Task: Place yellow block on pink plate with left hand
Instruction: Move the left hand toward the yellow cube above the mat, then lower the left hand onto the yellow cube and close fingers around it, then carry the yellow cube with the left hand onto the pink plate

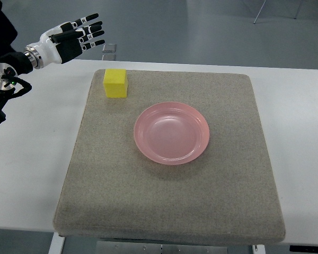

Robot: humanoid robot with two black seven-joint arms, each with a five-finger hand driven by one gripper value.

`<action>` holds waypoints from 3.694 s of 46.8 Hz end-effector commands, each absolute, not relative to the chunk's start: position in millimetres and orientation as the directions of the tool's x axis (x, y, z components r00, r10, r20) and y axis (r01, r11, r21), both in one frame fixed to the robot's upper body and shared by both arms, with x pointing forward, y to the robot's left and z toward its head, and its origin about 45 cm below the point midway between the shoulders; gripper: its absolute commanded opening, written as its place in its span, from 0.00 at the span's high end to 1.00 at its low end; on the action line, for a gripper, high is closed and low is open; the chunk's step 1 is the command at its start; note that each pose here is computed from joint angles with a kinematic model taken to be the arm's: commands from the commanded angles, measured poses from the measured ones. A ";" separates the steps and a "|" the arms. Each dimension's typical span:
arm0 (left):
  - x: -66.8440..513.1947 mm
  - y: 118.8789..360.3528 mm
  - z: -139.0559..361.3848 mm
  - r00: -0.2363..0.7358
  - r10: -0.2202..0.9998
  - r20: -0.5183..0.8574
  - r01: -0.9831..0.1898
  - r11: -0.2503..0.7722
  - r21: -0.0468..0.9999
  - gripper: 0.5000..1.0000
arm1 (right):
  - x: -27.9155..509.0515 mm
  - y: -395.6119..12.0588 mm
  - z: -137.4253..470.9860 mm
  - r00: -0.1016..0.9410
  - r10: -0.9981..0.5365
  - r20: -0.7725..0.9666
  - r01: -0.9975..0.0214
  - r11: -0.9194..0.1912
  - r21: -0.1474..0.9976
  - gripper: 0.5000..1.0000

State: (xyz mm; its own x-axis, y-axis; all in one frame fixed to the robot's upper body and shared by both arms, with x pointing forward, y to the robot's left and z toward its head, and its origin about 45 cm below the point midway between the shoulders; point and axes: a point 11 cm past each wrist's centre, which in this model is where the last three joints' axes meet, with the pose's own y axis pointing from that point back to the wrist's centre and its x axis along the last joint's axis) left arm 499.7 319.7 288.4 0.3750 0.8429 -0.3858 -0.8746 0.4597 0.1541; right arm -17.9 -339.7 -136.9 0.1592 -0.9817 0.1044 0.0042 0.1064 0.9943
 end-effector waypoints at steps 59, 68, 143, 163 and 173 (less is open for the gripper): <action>505.8 309.3 308.5 0.573 0.541 0.616 -0.818 0.426 0.386 0.02 | -17.9 -339.7 -136.9 0.159 -0.982 0.104 0.004 0.106 0.994 0.15; 507.7 297.3 290.8 0.534 0.333 0.777 -0.835 0.351 0.423 0.02 | -17.9 -339.7 -136.9 0.159 -0.982 0.104 0.004 0.106 0.994 0.15; 522.0 254.3 295.2 0.397 0.133 0.908 -0.879 0.340 0.334 1.00 | -17.9 -339.7 -136.9 0.159 -0.982 0.104 0.004 0.106 0.994 0.15; 428.1 189.3 323.1 0.670 0.025 0.742 -0.533 0.712 0.457 1.00 | -17.9 -339.7 -136.9 0.159 -0.982 0.104 0.004 0.106 0.994 0.15; 413.4 164.6 298.8 0.677 -0.046 0.734 -0.475 0.734 0.485 1.00 | -17.9 -339.7 -136.9 0.159 -0.982 0.104 0.004 0.106 0.994 0.15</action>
State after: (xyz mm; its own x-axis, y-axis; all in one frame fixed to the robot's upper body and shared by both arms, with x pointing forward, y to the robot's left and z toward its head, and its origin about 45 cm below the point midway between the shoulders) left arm 414.6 174.2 306.6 0.6844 -0.0253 0.7286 -0.4835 0.7323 0.4796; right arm -17.9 -339.7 -136.9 0.1593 -0.9817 0.1044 0.0042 0.1064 0.9943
